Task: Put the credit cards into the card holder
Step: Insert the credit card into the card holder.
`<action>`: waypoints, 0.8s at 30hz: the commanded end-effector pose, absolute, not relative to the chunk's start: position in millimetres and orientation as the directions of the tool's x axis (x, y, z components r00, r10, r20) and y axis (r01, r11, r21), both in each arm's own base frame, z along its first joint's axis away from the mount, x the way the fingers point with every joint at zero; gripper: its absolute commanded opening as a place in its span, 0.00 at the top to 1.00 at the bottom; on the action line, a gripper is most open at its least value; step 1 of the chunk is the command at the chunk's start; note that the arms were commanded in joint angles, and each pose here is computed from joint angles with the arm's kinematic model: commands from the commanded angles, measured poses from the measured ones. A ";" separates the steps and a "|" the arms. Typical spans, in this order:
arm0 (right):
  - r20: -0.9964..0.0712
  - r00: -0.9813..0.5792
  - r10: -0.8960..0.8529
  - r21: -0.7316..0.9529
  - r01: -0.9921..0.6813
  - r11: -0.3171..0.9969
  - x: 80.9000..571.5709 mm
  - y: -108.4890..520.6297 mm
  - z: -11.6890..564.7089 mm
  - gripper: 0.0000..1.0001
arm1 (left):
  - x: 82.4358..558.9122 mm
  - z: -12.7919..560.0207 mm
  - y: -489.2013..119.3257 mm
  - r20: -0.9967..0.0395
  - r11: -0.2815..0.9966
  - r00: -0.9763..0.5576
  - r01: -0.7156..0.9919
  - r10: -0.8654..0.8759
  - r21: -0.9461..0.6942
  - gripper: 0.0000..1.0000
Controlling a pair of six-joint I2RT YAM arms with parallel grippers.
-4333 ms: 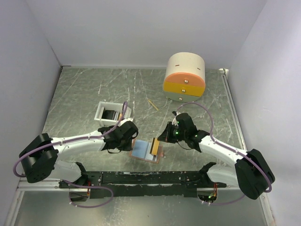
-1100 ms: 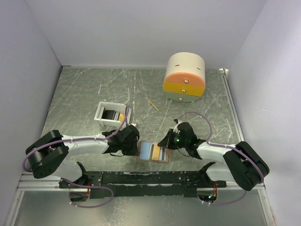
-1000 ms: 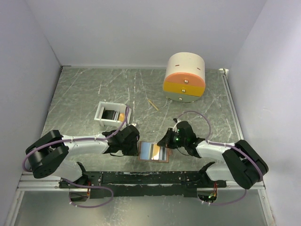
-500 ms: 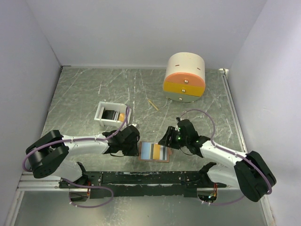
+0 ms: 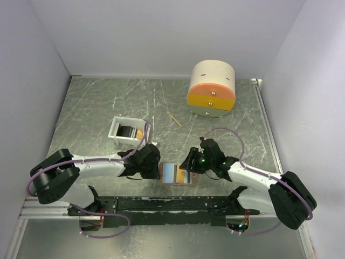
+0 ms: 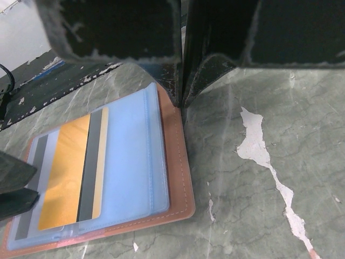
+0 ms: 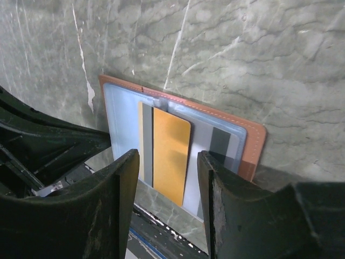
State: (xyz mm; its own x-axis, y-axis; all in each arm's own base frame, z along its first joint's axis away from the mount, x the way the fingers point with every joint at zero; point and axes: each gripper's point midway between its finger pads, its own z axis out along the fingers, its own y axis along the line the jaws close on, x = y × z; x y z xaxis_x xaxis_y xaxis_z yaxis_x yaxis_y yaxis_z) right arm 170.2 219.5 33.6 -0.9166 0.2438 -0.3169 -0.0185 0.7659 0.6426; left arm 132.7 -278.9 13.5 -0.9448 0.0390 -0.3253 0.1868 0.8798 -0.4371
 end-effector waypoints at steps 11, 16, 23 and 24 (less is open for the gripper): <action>-0.318 -0.923 0.215 0.682 -0.065 0.729 161.2 262.4 40.9 0.53 | 126.2 13.6 -288.8 -0.316 0.858 -0.947 0.207 0.055 -0.471 0.86; -0.332 -0.920 0.207 0.689 -0.087 0.719 161.6 267.4 41.5 0.53 | 125.0 14.3 -289.1 -0.317 0.855 -0.947 0.205 0.051 -0.477 0.86; -0.347 -0.922 0.173 0.701 -0.133 0.701 161.1 274.6 42.5 0.57 | 123.4 13.6 -289.4 -0.315 0.849 -0.948 0.201 0.044 -0.488 0.86; -0.347 -0.923 0.168 0.706 -0.140 0.694 160.7 276.6 43.1 0.58 | 123.5 13.3 -289.2 -0.316 0.850 -0.948 0.200 0.042 -0.488 0.86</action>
State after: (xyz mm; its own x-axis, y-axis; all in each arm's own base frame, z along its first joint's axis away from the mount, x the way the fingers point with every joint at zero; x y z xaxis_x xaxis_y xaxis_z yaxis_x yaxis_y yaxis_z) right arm 154.7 262.2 30.0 -0.9331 0.1837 -0.3092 -0.0790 0.7342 0.6744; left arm 129.2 -284.7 13.7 -0.9454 0.0391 -0.3235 0.1936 0.8658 -0.4614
